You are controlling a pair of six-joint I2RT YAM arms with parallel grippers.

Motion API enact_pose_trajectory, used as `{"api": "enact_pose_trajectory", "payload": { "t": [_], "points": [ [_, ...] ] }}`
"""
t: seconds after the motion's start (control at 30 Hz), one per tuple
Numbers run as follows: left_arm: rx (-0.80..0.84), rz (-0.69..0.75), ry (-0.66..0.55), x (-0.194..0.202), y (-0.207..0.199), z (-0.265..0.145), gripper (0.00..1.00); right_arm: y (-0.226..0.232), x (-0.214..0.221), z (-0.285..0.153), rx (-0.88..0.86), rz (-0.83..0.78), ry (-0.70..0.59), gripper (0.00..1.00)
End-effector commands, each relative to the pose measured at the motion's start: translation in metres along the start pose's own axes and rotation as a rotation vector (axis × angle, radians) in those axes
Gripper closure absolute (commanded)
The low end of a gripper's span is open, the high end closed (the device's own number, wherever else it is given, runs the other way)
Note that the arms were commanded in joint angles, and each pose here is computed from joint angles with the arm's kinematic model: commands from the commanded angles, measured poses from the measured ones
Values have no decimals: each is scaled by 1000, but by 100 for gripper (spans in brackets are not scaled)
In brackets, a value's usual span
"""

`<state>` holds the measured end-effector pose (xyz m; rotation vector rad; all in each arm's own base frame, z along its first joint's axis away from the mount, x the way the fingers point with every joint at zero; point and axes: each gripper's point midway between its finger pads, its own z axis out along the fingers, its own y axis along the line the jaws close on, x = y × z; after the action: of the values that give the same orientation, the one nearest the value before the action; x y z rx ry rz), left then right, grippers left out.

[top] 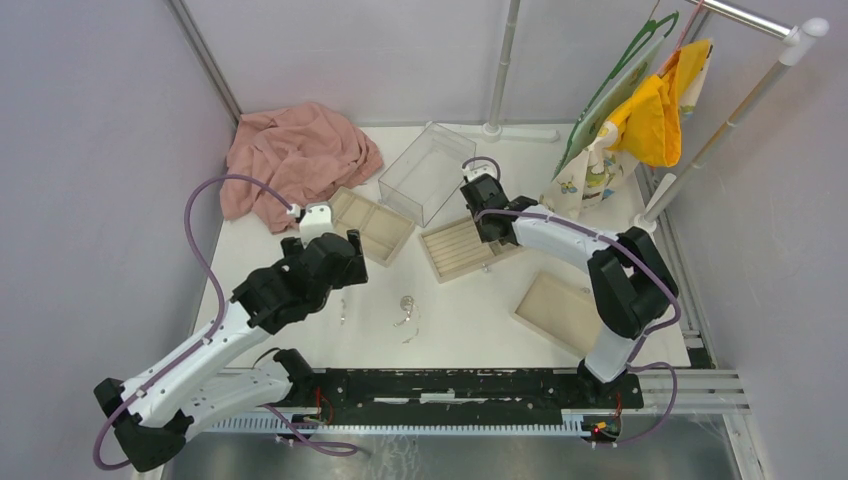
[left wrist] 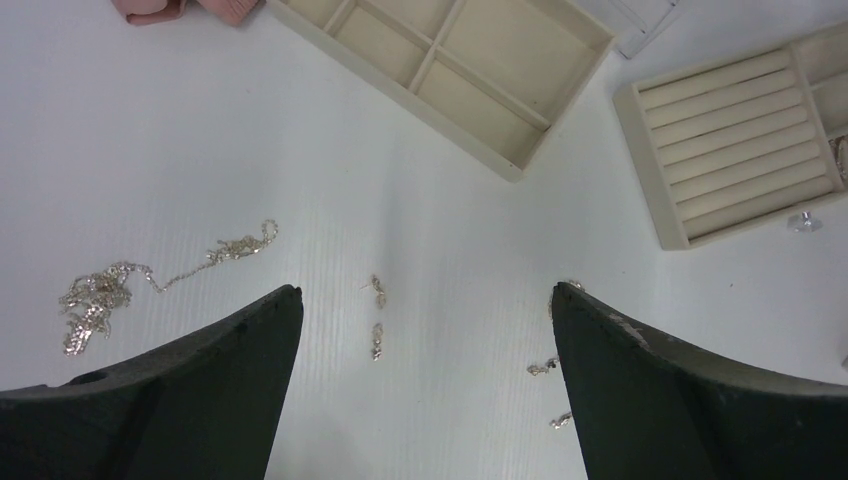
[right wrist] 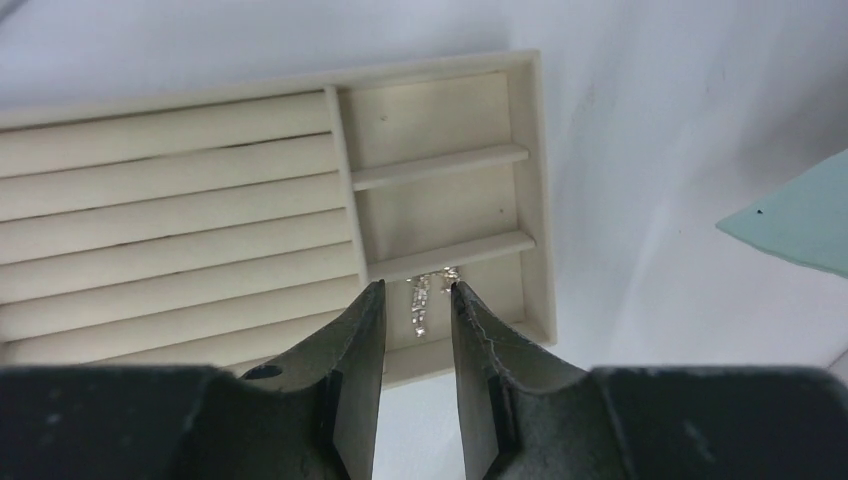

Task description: Organize the mixed jewelry

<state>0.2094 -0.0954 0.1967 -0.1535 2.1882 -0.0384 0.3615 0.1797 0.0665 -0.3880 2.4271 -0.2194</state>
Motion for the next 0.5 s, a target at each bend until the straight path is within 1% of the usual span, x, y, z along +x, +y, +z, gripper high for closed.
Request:
{"api": "enact_pose_trajectory", "payload": {
  "t": [0.0,0.1,0.2,0.3,0.37,0.47],
  "points": [
    [-20,-10,-45,-18,-2,0,0,25,-44,-42,-134,56,-141,64],
    [-26,-4,-39,-19,-1,1,0,61,-39,-60,-212,19,-156,64],
    [-55,-13,-23,-21,9,8,0,106,-21,-77,-295,-65,-136,64],
    [-90,-64,37,-21,29,20,0,143,-3,-90,-379,-96,-124,63],
    [-120,-136,62,-25,47,29,0,164,5,-99,-430,-113,-122,63],
    [-192,-175,148,-17,61,40,0,190,19,-108,-469,-155,-113,60]
  ]
}}
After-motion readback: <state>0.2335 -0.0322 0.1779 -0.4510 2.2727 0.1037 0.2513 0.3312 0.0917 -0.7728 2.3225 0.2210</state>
